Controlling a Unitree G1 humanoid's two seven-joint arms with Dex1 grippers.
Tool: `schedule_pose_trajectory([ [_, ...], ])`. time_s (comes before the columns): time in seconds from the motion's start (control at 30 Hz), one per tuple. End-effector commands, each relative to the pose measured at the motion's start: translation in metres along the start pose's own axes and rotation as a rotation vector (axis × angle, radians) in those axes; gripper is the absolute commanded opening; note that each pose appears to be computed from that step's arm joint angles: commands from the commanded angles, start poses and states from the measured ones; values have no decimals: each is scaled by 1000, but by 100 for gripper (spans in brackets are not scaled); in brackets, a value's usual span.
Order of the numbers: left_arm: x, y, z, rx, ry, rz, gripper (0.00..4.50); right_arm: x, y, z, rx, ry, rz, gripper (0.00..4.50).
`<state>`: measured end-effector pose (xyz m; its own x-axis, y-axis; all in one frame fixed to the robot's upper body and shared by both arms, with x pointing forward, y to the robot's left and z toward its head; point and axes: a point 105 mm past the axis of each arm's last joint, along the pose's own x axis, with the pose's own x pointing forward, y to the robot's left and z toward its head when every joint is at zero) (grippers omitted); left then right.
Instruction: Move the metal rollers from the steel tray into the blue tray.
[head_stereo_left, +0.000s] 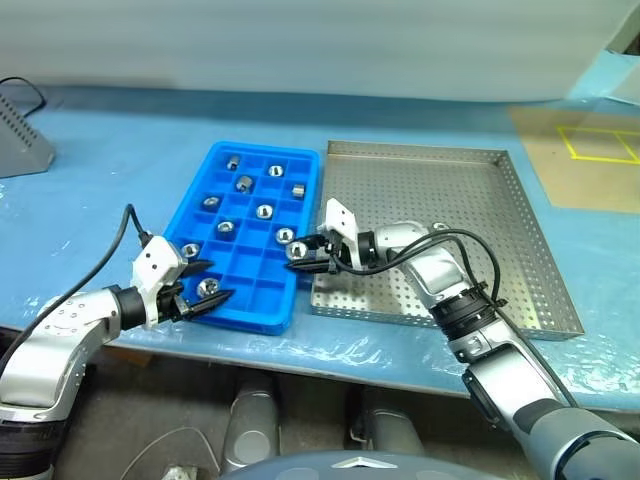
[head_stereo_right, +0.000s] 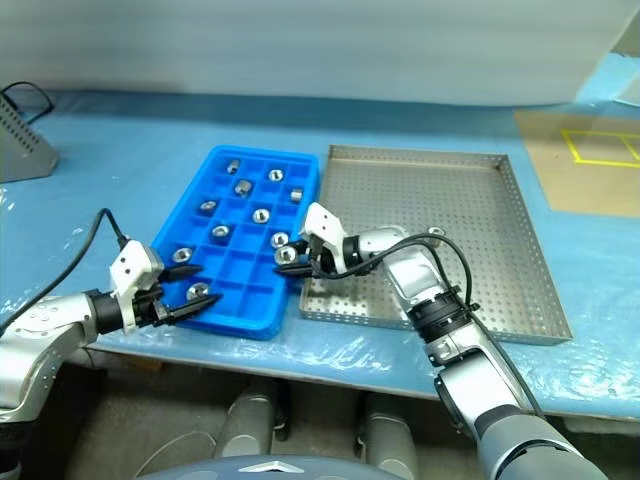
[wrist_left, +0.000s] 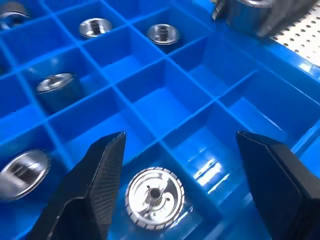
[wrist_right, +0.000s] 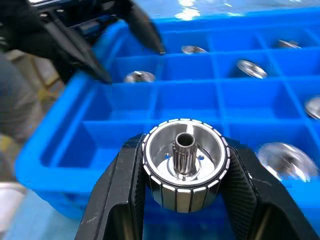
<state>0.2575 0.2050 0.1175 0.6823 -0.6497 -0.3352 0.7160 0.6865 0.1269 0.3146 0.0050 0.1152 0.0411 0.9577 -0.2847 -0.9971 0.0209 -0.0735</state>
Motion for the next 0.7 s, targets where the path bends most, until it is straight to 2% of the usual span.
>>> schedule_pose_trajectory([
  [0.03, -3, -13, 7, -3, -37, 21, 372, 6, 14, 16, 2, -41, 102, 166],
  [0.17, -3, -18, 4, -30, -34, 43, 372, 11, 15, 28, -16, -57, 122, 166],
  [0.4, 3, -23, 5, -43, -39, 37, 372, 8, 29, 11, 91, -22, 188, 166],
  [0.53, 7, -18, 6, -35, -38, 28, 372, 5, 25, 11, 132, -40, 135, 297],
  [0.7, 17, -13, 14, -13, -52, -13, 372, 1, 5, 12, 50, -28, -9, 297],
])
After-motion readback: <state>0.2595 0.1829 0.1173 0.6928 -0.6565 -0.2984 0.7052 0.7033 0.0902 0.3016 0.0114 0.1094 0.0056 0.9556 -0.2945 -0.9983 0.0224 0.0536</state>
